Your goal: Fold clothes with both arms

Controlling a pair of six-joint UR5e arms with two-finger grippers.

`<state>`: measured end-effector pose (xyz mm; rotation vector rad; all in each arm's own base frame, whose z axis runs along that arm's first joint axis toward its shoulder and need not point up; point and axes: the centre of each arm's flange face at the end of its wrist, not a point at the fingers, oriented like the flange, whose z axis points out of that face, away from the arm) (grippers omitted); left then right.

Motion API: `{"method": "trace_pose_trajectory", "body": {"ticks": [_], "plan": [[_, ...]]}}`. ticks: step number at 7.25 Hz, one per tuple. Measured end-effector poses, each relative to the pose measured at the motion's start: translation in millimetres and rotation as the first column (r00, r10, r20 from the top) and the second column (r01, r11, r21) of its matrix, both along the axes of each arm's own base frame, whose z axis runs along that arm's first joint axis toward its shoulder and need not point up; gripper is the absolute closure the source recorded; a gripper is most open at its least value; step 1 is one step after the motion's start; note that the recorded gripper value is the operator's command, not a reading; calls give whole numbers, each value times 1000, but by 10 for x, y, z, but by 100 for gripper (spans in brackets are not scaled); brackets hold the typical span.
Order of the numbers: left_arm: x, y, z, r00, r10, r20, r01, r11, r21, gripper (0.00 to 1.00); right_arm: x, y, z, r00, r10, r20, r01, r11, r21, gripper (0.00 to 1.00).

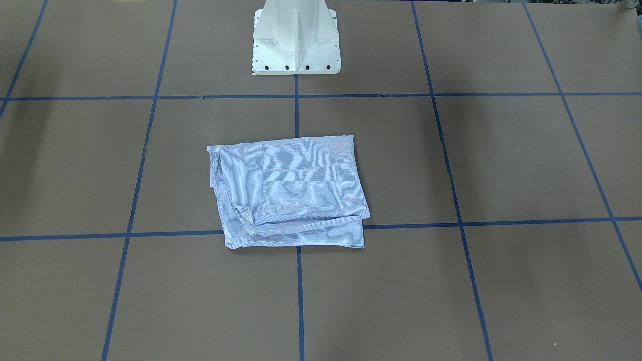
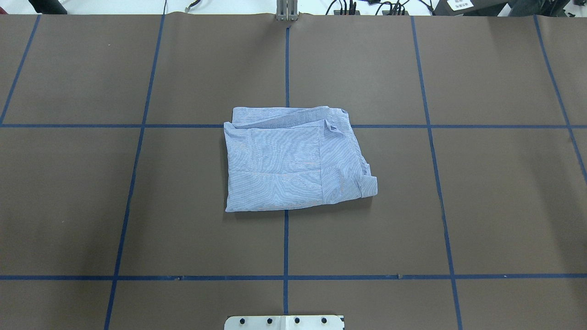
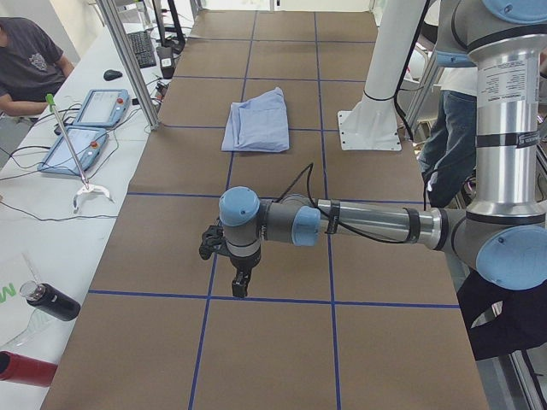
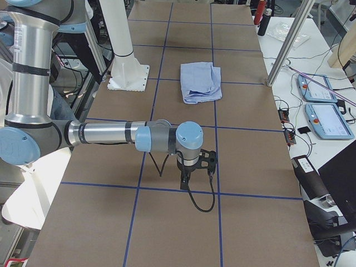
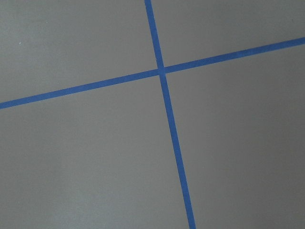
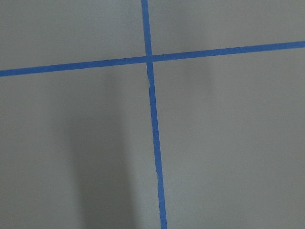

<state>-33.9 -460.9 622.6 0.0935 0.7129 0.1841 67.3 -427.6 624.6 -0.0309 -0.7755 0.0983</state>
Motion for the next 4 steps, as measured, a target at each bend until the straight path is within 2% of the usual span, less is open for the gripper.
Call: {"method": "trace_pose_trajectory", "body": {"ticks": [4], "plan": [[7, -18, -15, 1000, 0, -1, 0, 1000, 4, 1, 2, -1, 1, 1000, -5, -2, 5, 1000, 6, 0]]}}
